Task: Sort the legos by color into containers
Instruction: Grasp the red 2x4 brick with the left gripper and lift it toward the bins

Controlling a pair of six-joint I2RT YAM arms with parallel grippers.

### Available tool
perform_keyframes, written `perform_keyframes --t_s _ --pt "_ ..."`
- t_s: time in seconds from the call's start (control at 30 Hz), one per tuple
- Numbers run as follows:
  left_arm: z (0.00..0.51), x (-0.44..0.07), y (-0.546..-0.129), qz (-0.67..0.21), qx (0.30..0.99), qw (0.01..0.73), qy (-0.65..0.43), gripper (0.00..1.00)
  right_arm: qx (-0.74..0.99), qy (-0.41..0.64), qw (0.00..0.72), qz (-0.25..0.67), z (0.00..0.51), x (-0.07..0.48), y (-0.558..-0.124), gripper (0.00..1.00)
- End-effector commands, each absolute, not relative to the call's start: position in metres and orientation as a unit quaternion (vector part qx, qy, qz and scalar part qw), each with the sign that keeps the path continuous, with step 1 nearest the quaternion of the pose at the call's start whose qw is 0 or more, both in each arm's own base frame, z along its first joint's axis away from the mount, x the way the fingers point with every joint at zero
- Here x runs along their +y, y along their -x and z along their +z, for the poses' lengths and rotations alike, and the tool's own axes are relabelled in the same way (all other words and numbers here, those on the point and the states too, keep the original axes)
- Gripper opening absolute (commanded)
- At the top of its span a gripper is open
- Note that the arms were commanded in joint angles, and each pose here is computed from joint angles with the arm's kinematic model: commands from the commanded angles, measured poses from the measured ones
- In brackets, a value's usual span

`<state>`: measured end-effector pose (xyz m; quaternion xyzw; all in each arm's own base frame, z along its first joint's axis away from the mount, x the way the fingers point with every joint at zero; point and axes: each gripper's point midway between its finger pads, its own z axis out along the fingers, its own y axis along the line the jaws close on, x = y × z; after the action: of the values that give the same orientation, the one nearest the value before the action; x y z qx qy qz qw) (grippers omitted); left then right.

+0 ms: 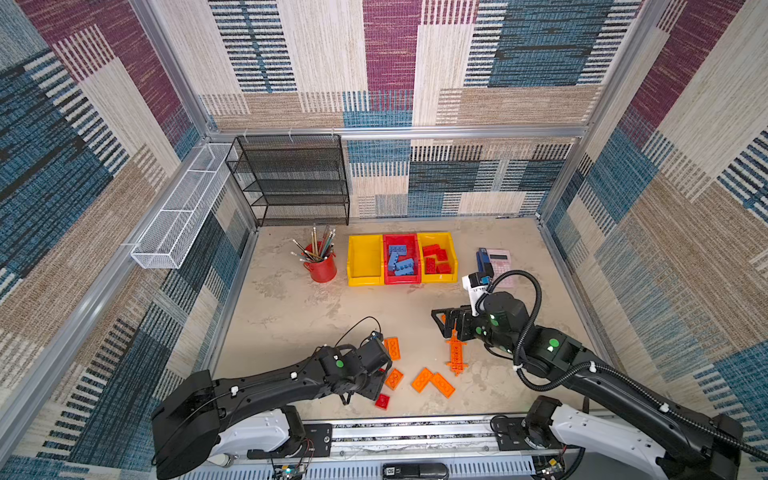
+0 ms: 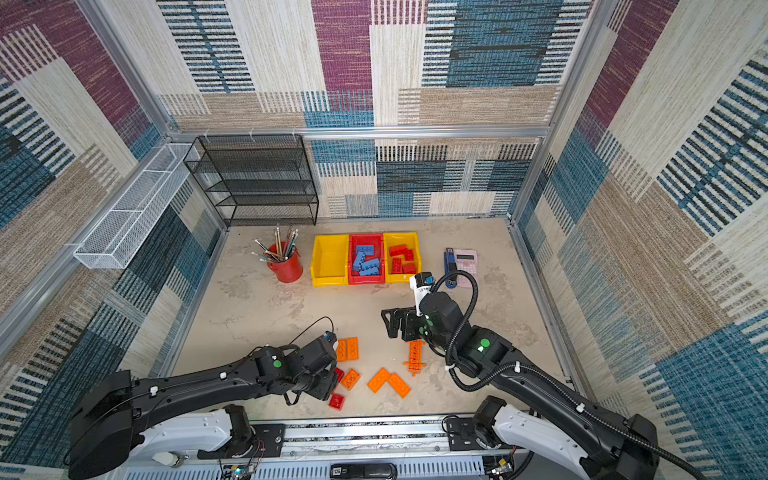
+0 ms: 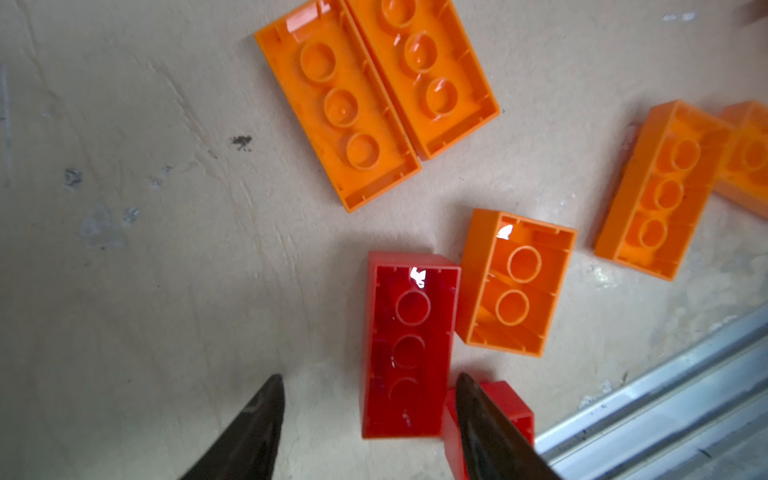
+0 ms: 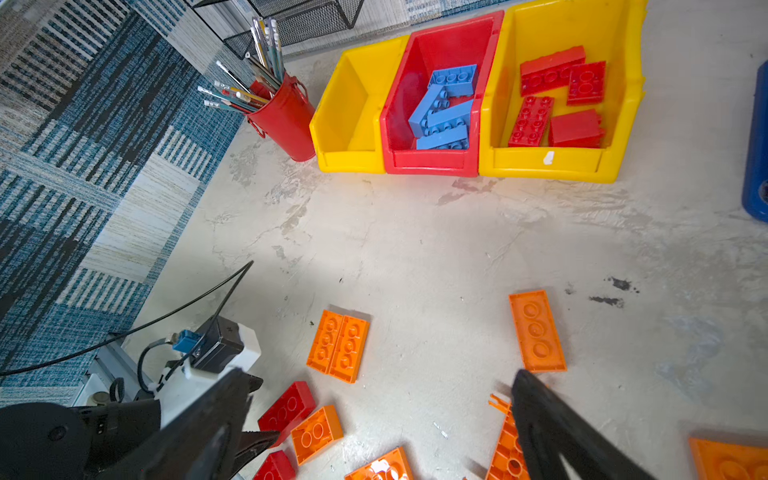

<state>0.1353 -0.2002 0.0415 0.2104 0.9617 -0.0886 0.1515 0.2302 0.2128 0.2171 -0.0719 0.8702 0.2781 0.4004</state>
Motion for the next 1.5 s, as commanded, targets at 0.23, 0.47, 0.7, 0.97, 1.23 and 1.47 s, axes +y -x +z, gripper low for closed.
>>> perform_keyframes --t_s 0.23,0.47,0.7,0.97,1.23,1.47 --pt "0.029 -0.206 -0.140 -0.077 0.964 0.147 -0.210 0.65 0.868 0.064 0.411 0.269 0.219 0.205 -0.231 0.99" --pt "0.020 -0.202 -0.147 -0.048 0.965 0.146 -0.211 0.55 0.868 0.064 0.415 0.265 0.222 0.204 -0.232 0.99" --pt "0.019 -0.197 -0.159 -0.032 0.970 0.138 -0.198 0.26 0.867 0.065 0.419 0.262 0.224 0.203 -0.232 0.99" --pt "0.066 -0.214 -0.191 -0.039 0.962 0.176 -0.206 0.23 0.863 0.060 0.433 0.253 0.218 0.198 -0.236 0.99" --pt "0.133 -0.283 -0.286 -0.103 0.940 0.243 -0.215 0.24 0.862 0.041 0.445 0.238 0.211 0.184 -0.233 0.99" --pt "0.164 -0.342 -0.385 -0.155 0.927 0.272 -0.206 0.24 0.854 0.018 0.475 0.212 0.221 0.157 -0.228 0.99"
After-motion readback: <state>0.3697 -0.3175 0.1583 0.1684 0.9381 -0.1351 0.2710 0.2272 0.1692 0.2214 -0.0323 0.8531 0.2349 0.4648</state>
